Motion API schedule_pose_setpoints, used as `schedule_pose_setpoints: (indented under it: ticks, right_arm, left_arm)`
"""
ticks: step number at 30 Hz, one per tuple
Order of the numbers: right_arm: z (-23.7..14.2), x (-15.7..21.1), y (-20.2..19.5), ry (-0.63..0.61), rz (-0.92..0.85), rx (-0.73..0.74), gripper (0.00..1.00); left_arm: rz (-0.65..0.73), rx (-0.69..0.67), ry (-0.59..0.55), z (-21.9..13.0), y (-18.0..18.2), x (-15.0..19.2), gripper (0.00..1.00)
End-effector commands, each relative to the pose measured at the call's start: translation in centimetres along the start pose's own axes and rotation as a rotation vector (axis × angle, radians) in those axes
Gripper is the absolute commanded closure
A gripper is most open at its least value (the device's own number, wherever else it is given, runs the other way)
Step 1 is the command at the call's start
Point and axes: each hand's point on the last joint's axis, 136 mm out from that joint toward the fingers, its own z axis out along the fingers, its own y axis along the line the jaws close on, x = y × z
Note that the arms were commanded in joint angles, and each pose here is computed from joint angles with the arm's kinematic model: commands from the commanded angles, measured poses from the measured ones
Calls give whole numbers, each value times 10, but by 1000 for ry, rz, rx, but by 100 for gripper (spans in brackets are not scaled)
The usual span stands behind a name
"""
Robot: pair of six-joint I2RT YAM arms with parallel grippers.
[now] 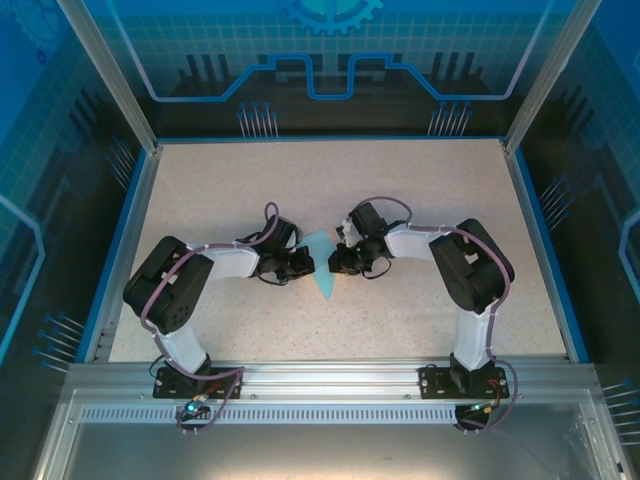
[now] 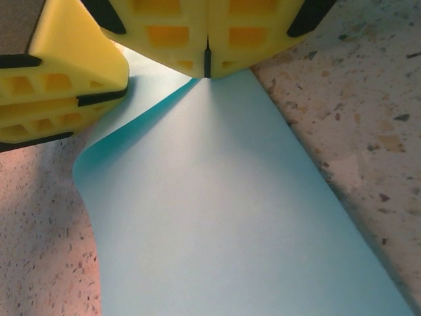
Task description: Fold a paper plane with a square sheet of paper (pick it up from the middle)
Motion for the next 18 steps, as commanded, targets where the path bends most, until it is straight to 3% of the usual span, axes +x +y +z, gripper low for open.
schedule_pose_setpoints:
  ticks: [1, 18]
  right_arm:
    - [-22, -22, 12, -72, -17, -39, 85]
    - [2, -23, -15, -17, 30, 9, 86]
  left_arm:
    - [-2, -37, -4, -5, 4, 2, 95]
    - [-4, -35, -7, -7, 3, 2, 95]
